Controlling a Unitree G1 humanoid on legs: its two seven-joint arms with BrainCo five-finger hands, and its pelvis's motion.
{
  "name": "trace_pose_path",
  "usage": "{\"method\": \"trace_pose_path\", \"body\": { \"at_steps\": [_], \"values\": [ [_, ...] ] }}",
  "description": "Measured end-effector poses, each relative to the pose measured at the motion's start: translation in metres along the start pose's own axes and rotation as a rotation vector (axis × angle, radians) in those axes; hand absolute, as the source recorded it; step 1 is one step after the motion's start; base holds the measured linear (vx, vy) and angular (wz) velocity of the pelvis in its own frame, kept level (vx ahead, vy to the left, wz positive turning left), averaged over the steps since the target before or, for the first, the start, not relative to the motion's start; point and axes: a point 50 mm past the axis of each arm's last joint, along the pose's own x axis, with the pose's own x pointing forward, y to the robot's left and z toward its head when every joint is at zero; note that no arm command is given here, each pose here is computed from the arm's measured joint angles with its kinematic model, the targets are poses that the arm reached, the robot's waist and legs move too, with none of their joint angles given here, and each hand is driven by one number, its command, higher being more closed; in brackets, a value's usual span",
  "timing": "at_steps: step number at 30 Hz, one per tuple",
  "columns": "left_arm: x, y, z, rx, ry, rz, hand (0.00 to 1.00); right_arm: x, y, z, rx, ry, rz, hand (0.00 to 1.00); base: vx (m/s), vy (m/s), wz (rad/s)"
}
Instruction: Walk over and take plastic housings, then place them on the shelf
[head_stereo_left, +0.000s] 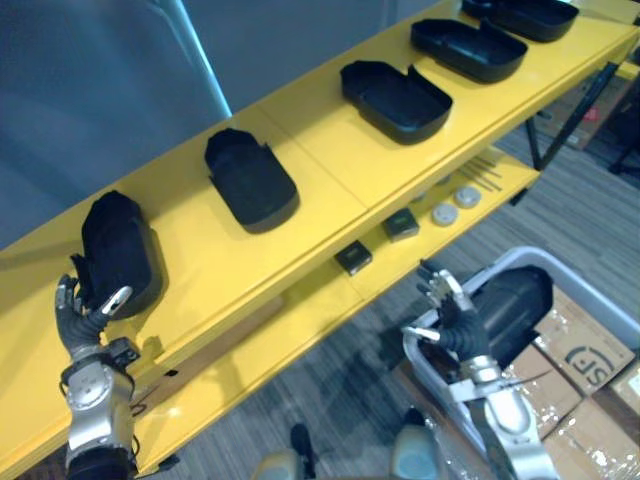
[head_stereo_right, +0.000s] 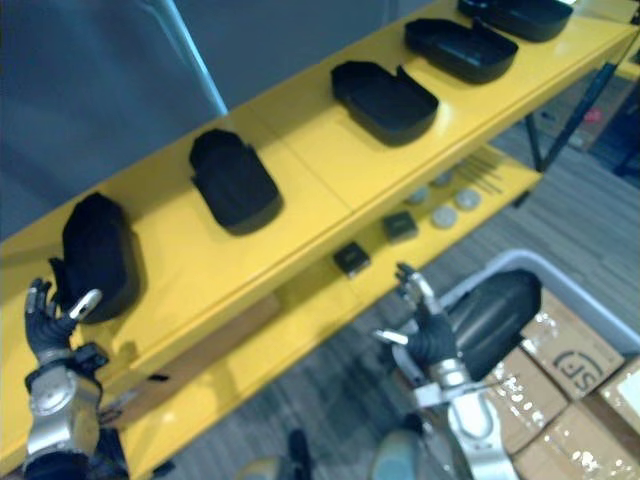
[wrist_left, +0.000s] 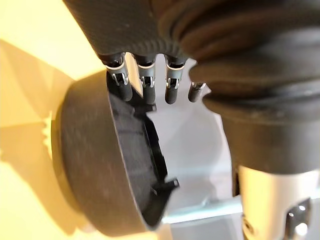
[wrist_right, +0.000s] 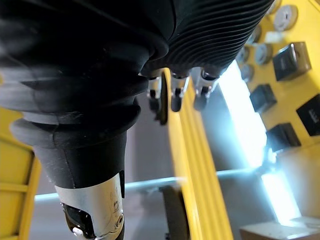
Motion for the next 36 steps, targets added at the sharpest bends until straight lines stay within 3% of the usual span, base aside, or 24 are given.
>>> {"method": "trace_pose_path", "body": {
  "at_steps": [5, 17, 22, 26, 36],
  "values": [
    [0.001, -0.016, 0.034, -0.055, -0.166, -0.069, 0.0, 0.0, -0.001, 0.0, 0.001, -0.002, -0.008, 0.0, 0.0, 0.0, 0.0],
    [-0.003, -0.022, 0.055, -0.044, -0.268, -0.068, 0.0, -0.001, -0.005, -0.002, 0.009, 0.003, -0.045, 0.0, 0.0, 0.004, 0.03],
    [-0.005, -0.005, 0.071, 0.057, -0.375, 0.153, 0.0, -0.002, -0.005, -0.006, 0.015, 0.018, -0.054, 0.0, 0.0, 0.005, 0.03],
    [-0.001, 0.023, 0.064, 0.085, -0.307, 0.358, 0.0, -0.006, -0.002, -0.012, 0.025, 0.048, -0.054, 0.0, 0.0, 0.0, 0.0],
    [0.01, 0.044, 0.035, 0.173, -0.105, 0.444, 0.0, -0.008, 0.008, -0.016, 0.047, 0.069, -0.036, 0.0, 0.0, 0.0, 0.0]
  ]
}}
